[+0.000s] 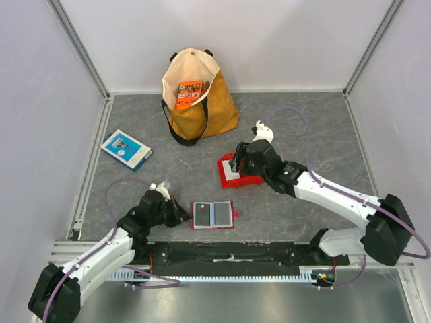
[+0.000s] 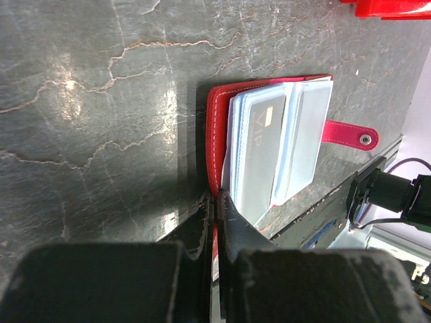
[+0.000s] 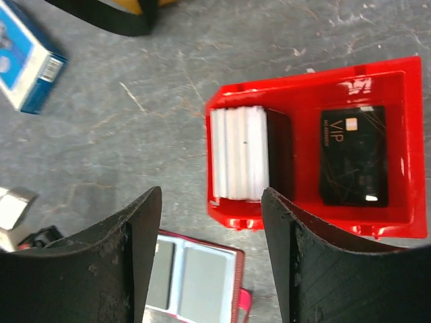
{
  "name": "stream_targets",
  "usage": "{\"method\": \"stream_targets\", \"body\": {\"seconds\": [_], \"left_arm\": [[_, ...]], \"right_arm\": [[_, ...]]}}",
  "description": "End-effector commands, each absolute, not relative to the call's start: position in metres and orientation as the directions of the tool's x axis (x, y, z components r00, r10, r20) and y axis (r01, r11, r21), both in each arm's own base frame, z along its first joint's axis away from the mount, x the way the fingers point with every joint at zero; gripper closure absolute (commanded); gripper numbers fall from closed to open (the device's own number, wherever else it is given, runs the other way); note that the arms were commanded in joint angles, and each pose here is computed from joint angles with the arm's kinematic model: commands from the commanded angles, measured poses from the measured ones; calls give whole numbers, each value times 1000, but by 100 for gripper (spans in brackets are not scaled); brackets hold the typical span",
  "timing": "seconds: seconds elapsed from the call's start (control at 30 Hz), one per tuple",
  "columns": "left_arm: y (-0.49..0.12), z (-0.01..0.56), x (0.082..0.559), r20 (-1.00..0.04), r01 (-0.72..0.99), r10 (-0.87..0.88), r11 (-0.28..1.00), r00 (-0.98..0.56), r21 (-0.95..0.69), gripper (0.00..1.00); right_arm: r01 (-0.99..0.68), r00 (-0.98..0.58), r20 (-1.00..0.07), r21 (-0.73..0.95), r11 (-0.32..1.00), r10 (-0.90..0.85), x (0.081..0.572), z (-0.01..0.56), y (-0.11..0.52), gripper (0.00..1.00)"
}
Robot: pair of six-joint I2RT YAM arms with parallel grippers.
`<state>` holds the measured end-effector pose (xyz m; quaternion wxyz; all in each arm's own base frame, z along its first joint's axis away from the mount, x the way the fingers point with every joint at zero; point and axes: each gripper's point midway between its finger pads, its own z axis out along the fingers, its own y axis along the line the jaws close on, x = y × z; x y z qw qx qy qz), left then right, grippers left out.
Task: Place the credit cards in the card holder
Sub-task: Pick up the credit card from the storage box.
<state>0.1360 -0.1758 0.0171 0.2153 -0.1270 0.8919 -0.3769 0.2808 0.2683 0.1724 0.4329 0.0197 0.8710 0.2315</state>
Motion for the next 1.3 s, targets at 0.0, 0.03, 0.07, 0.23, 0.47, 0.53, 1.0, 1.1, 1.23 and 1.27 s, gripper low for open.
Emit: {"method": "stream_targets", "body": {"seconds": [0.0,0.03,0.07,0.23,0.47,0.53,1.0,1.1,1.23,1.27], "left_arm": [[-180,24,138,-291,-49,-390,666,-874,-745,98],[-180,24,138,-291,-51,-391,667,-873,-744,98],[-180,24,138,-290,-52,-391,667,-873,-743,98],[-180,24,138,-292,-48,-387,668,-875,-743,98],[-179,23,138,-293,-51,-389,671,-873,-740,98],[-179,23,138,-292,-51,-388,671,-874,-739,98],[-180,22,138,-288,-52,-385,671,-877,-739,98],[-180,23,139,-290,-52,-387,671,-875,-739,98],[-180,23,139,-287,-53,-387,670,-877,-740,98],[-181,23,139,-287,-52,-385,670,-877,-740,98]], "right_arm": [[-201,-677,-723,360,911,137,290,158,269,32],[-197,-683,-718,352,915,129,294,155,269,31],[-197,-692,-712,344,918,119,298,150,270,31],[-176,-717,-688,332,927,110,317,133,269,30],[-193,-771,-629,379,905,99,329,107,277,25],[-194,-787,-608,404,894,105,329,101,280,24],[-194,-847,-515,529,826,131,327,76,291,21],[-207,-849,-513,546,812,128,326,80,293,21],[-213,-848,-513,557,803,131,326,84,293,24],[-219,-847,-515,563,797,131,325,87,295,25]]}}
